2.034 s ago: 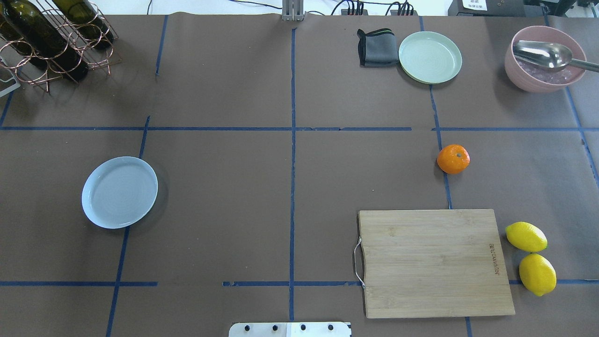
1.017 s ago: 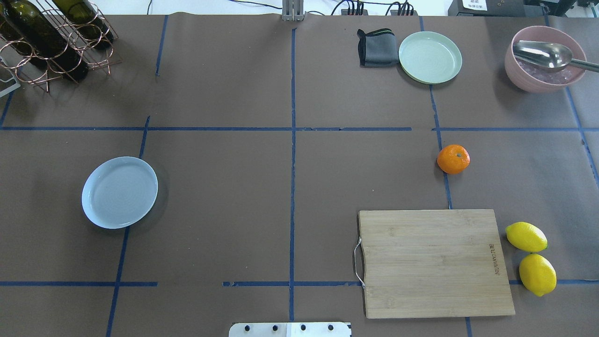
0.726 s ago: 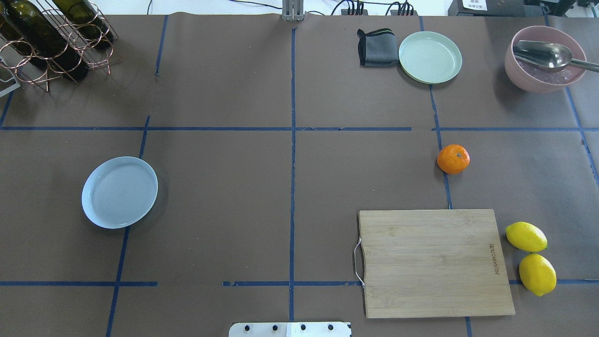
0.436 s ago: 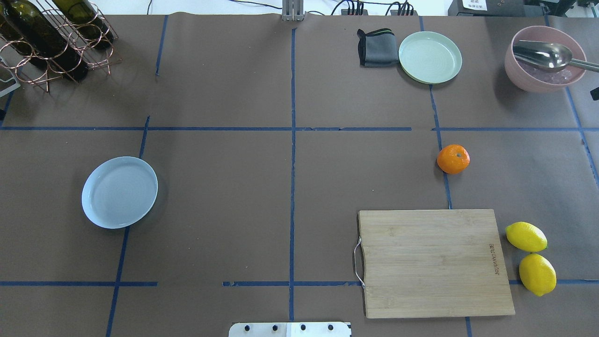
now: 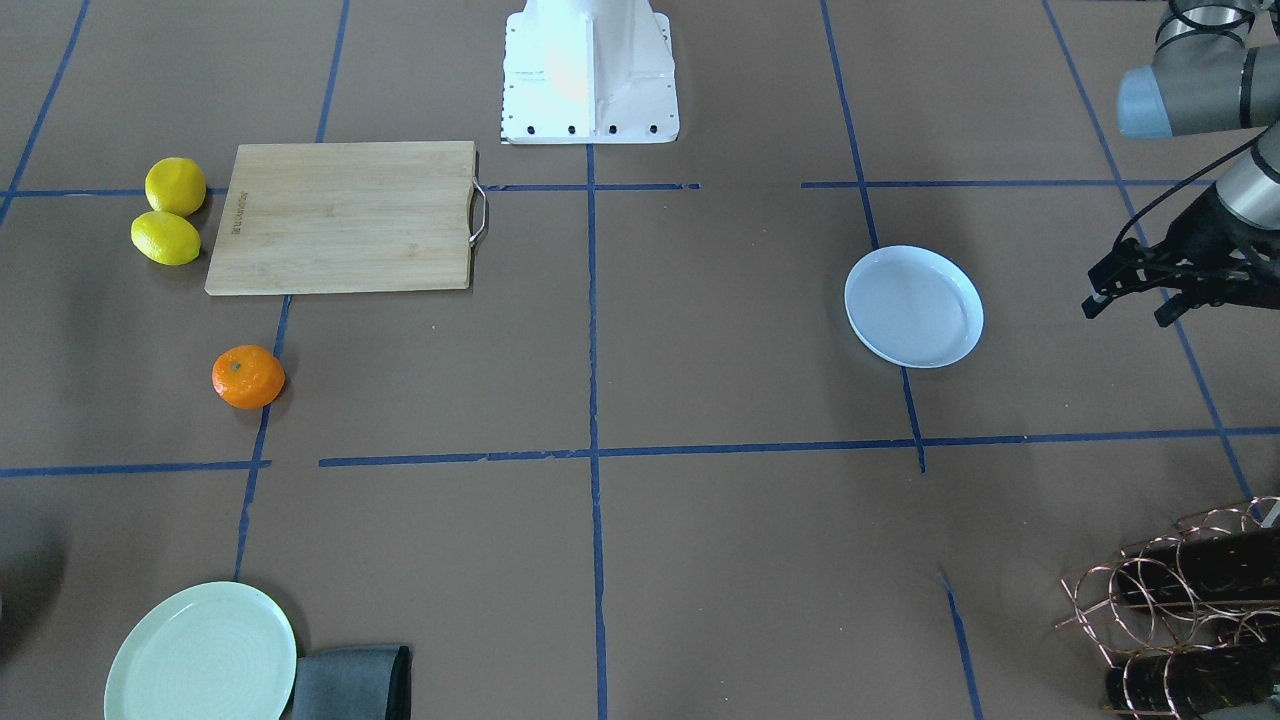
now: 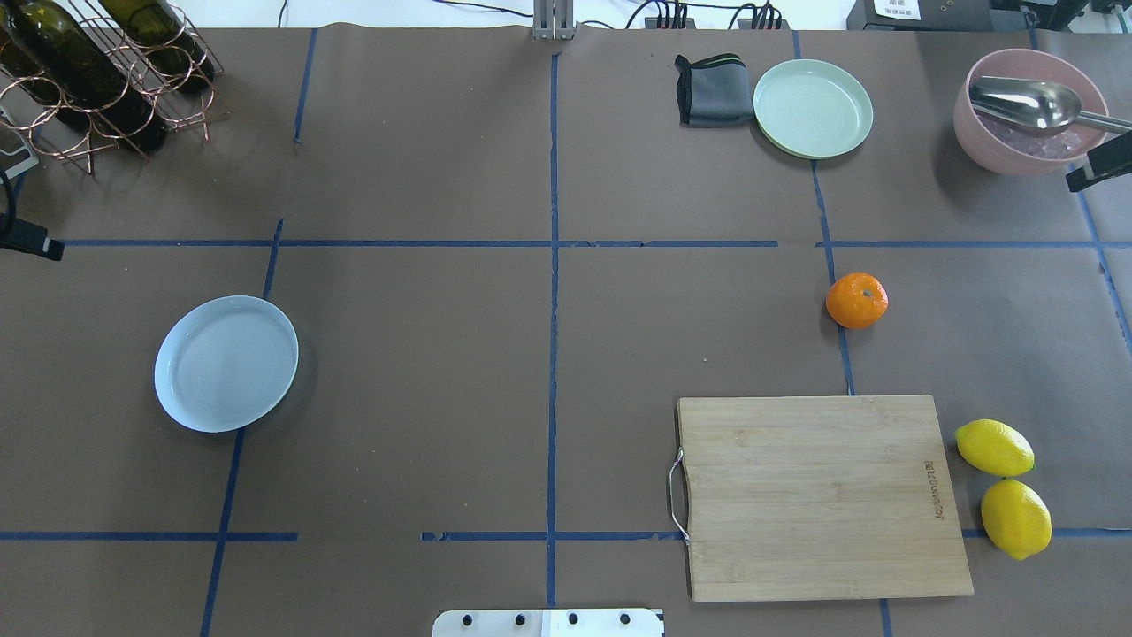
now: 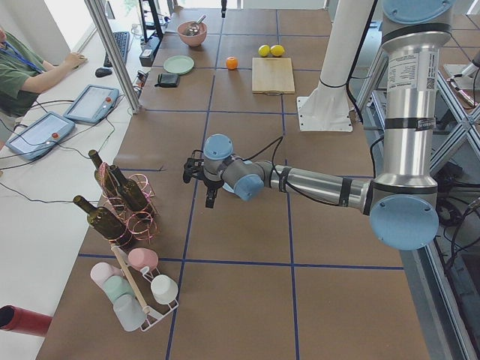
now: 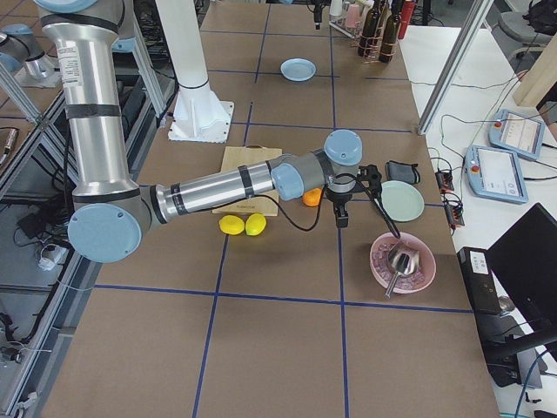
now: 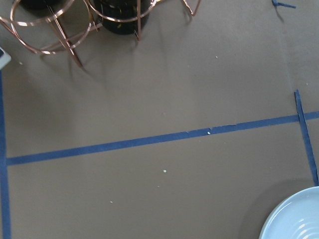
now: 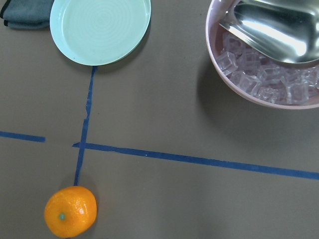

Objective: Pick orange to plate
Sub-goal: 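Move the left gripper to the light blue plate's rim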

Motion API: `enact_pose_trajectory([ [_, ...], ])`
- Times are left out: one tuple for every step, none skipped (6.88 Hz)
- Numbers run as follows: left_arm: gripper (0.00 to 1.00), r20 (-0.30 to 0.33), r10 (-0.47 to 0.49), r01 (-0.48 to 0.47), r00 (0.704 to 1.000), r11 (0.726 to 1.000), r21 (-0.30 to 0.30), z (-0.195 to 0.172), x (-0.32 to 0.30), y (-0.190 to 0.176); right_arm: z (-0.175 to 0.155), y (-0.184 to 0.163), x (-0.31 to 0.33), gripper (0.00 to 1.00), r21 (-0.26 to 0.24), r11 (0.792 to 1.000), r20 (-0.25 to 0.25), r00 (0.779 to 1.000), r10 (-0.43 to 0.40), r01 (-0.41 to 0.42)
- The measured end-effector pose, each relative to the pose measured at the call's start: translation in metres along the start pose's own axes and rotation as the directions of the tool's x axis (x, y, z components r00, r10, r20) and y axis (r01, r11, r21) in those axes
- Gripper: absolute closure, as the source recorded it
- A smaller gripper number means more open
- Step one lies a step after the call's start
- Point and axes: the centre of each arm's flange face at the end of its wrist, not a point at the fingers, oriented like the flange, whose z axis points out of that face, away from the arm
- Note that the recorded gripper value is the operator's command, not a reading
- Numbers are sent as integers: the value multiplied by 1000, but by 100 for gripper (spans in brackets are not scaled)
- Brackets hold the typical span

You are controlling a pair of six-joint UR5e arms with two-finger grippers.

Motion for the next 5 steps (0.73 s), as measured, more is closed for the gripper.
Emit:
enact_pose_trajectory([
  [0, 8, -39, 39, 999, 999, 5, 19, 16, 13, 6, 1, -9, 0, 1, 1000, 10, 1000, 10, -10],
  [0, 21, -72, 72, 997, 997, 7, 39, 33, 27, 11, 0, -18, 0, -2, 1000, 17, 1000, 19, -19],
  [0, 22, -100, 100, 995, 995, 8, 57, 47, 41, 15, 0, -27, 0, -9, 1000, 22, 999, 29, -28],
  [3, 19, -123, 123, 992, 992, 7, 72, 58, 53, 20, 1, -35, 0, -15, 999, 25, 999, 38, -37],
  [6, 19, -137, 136, 990, 991, 11, 82, 64, 61, 22, 1, -40, 0, -18, 999, 26, 999, 45, -44],
])
